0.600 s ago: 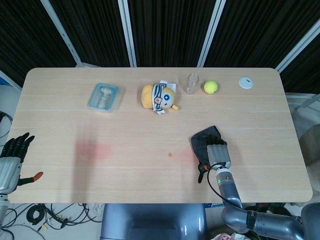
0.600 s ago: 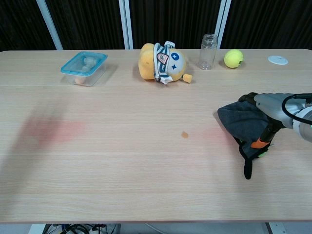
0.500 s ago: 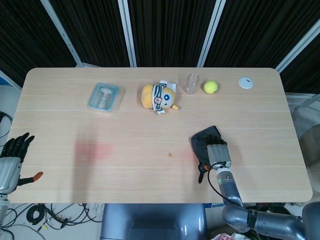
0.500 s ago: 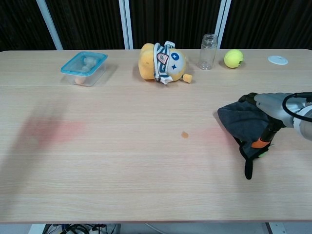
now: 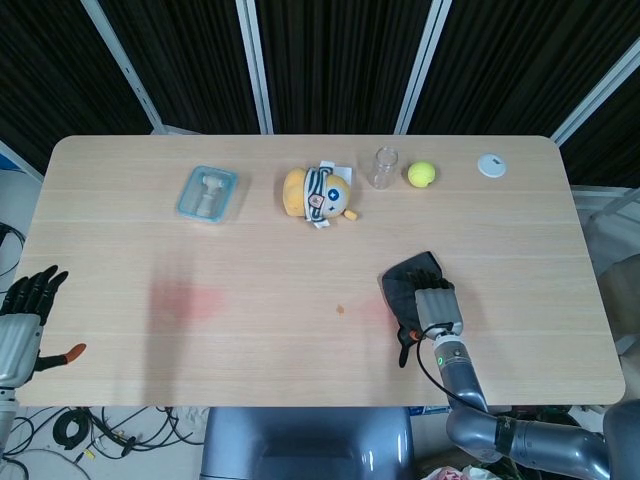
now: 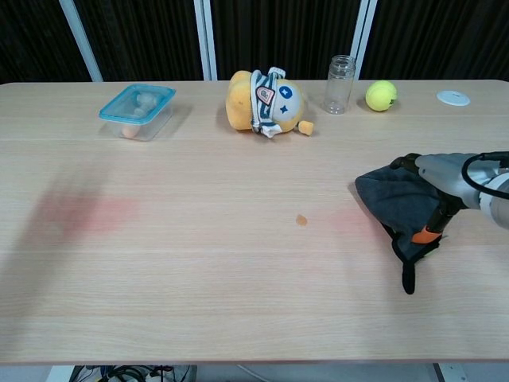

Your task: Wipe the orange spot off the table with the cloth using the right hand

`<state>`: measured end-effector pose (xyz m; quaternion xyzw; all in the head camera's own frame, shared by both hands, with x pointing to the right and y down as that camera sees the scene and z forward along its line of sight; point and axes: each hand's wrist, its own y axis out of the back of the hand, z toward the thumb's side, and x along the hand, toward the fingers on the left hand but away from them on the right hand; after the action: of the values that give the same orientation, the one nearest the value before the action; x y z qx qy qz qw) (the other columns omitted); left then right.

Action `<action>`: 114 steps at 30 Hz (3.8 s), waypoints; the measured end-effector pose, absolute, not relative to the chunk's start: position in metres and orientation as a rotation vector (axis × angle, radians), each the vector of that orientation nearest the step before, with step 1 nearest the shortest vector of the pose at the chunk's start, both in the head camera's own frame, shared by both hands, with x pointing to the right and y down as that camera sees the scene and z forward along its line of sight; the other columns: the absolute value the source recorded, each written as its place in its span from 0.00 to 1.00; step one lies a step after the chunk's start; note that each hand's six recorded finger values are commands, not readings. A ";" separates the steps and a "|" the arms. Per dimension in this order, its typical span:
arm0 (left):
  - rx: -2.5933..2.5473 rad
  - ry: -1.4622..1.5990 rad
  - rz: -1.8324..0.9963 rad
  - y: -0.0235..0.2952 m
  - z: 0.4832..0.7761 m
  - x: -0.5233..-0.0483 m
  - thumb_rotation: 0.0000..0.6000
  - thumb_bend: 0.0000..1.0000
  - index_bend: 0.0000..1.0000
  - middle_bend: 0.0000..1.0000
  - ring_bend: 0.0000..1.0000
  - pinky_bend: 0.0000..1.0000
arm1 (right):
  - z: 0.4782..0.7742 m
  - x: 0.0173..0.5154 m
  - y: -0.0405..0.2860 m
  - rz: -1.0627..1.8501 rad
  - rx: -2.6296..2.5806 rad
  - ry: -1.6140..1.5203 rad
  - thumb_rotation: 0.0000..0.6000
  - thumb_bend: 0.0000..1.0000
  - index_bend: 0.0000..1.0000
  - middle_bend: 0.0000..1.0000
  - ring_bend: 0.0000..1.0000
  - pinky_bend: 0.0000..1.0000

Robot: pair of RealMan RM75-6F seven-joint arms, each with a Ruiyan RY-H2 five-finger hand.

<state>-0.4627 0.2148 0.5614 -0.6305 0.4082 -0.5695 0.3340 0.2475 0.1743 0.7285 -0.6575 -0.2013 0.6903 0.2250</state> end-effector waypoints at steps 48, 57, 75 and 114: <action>-1.674 1.066 -1.489 0.217 0.563 -0.460 1.00 0.02 0.00 0.00 0.00 0.00 | 0.726 0.243 0.155 1.767 -1.897 -0.678 1.00 0.56 0.62 0.62 0.69 0.72; -1.673 1.068 -1.492 0.217 0.563 -0.460 1.00 0.02 0.00 0.00 0.00 0.00 | 0.704 0.195 0.164 1.557 -2.026 -0.676 1.00 0.56 0.63 0.62 0.69 0.72; -1.671 1.067 -1.505 0.216 0.564 -0.461 1.00 0.02 0.00 0.00 0.00 0.00 | 0.716 0.080 0.201 1.301 -2.198 -0.579 1.00 0.56 0.64 0.62 0.69 0.72; -1.648 1.068 -1.517 0.214 0.566 -0.461 1.00 0.02 0.00 0.00 0.00 0.00 | 0.757 0.258 0.165 1.781 -1.755 -0.653 1.00 0.56 0.64 0.62 0.69 0.72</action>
<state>-0.4612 0.2145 0.5663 -0.6282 0.4070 -0.5785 0.3241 0.2578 0.1650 0.7573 -0.6530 -0.2428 0.6625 0.2752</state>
